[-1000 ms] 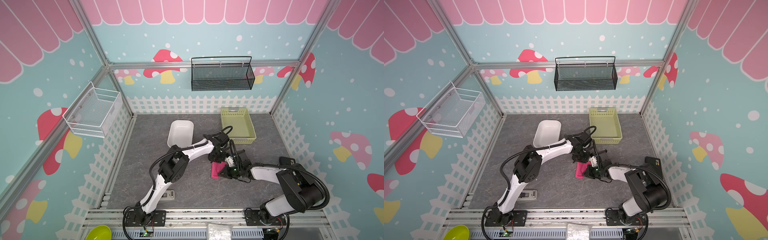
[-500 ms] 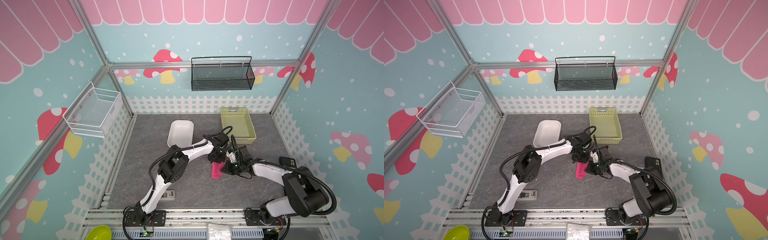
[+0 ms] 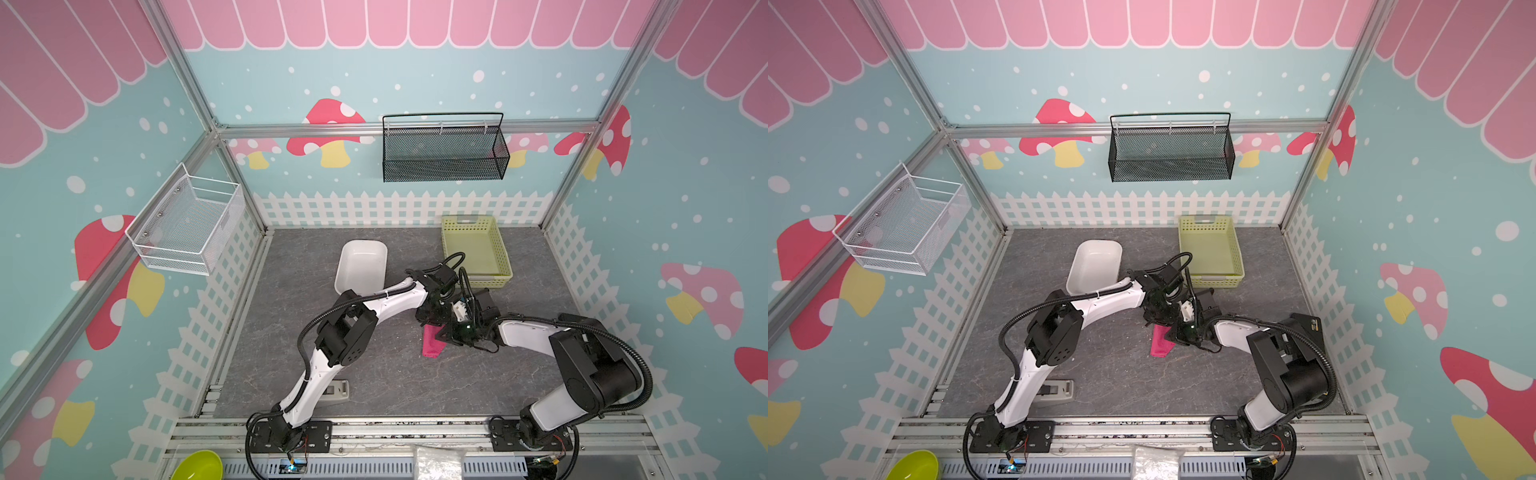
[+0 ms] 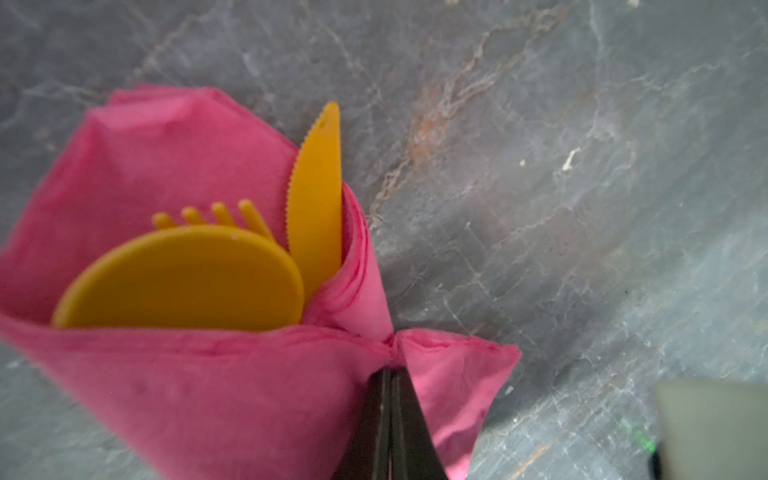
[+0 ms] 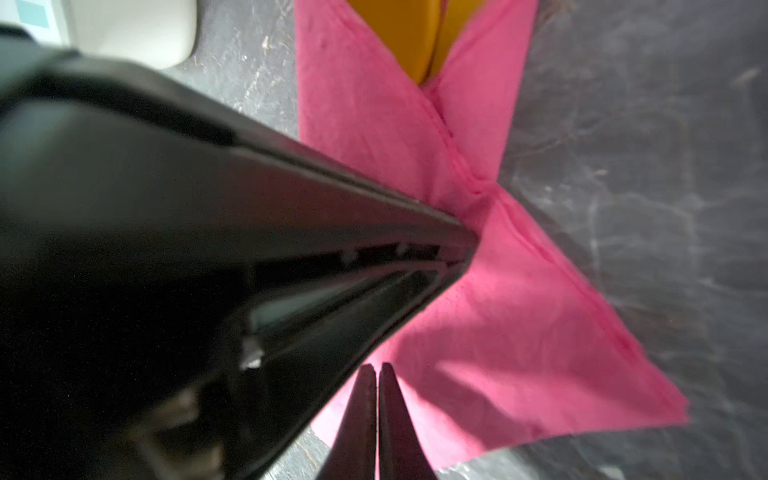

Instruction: Place the utensils on the paper napkin and roll it up

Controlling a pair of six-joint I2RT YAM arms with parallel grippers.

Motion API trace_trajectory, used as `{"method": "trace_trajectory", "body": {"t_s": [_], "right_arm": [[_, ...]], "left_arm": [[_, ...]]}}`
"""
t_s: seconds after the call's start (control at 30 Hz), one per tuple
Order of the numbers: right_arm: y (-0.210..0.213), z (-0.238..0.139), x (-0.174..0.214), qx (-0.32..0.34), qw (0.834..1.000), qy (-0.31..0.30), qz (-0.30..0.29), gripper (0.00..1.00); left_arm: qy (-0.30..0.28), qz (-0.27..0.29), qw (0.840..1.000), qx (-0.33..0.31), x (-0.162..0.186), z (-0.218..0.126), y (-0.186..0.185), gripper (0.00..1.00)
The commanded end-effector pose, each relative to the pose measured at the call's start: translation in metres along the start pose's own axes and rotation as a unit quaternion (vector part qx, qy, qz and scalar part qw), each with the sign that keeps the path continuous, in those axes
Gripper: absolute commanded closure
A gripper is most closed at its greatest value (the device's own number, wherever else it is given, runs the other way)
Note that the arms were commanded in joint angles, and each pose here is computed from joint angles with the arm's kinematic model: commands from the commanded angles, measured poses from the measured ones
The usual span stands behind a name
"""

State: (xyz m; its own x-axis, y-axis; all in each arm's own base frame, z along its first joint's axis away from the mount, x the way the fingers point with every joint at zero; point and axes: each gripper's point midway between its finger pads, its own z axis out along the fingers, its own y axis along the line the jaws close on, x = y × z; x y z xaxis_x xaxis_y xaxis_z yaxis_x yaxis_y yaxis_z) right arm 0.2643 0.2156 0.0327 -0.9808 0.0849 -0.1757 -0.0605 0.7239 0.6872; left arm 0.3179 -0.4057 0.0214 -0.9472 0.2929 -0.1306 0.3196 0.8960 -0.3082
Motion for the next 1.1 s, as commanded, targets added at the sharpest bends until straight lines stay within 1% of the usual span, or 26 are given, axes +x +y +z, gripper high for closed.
{"method": "trace_trajectory", "body": {"t_s": [0.0,0.1,0.2,0.37,0.6,0.77,0.97,1.07], "right_arm": [[0.011,0.003,-0.002,-0.029,0.999,-0.001,-0.021,0.92],[0.001,0.008,0.004,-0.017,1.000,0.009,-0.013,0.93],[-0.017,0.012,0.012,0.012,1.000,0.015,-0.002,0.94],[-0.037,0.017,0.029,0.037,0.999,0.035,0.008,0.95],[-0.049,0.016,0.041,0.054,0.997,0.045,0.012,0.95],[-0.051,0.017,0.043,0.054,0.997,0.049,0.014,0.95],[-0.054,0.017,0.046,0.055,0.997,0.051,0.014,0.95],[-0.054,0.017,0.047,0.054,0.997,0.051,0.016,0.95]], "left_arm": [[0.042,0.002,0.999,-0.035,0.026,0.017,0.017,0.92],[0.040,0.002,0.999,-0.035,0.025,0.016,0.017,0.92],[0.036,0.002,0.999,-0.038,0.024,0.014,0.017,0.92],[0.000,0.003,0.999,-0.038,0.013,-0.003,0.014,0.91],[-0.062,0.007,0.998,-0.026,-0.011,-0.046,-0.001,0.83],[-0.099,0.006,0.995,-0.028,-0.020,-0.077,-0.003,0.78],[-0.112,-0.015,0.993,-0.025,-0.019,-0.094,0.011,0.69],[-0.105,-0.034,0.994,0.006,-0.014,-0.090,0.017,0.63]]}}
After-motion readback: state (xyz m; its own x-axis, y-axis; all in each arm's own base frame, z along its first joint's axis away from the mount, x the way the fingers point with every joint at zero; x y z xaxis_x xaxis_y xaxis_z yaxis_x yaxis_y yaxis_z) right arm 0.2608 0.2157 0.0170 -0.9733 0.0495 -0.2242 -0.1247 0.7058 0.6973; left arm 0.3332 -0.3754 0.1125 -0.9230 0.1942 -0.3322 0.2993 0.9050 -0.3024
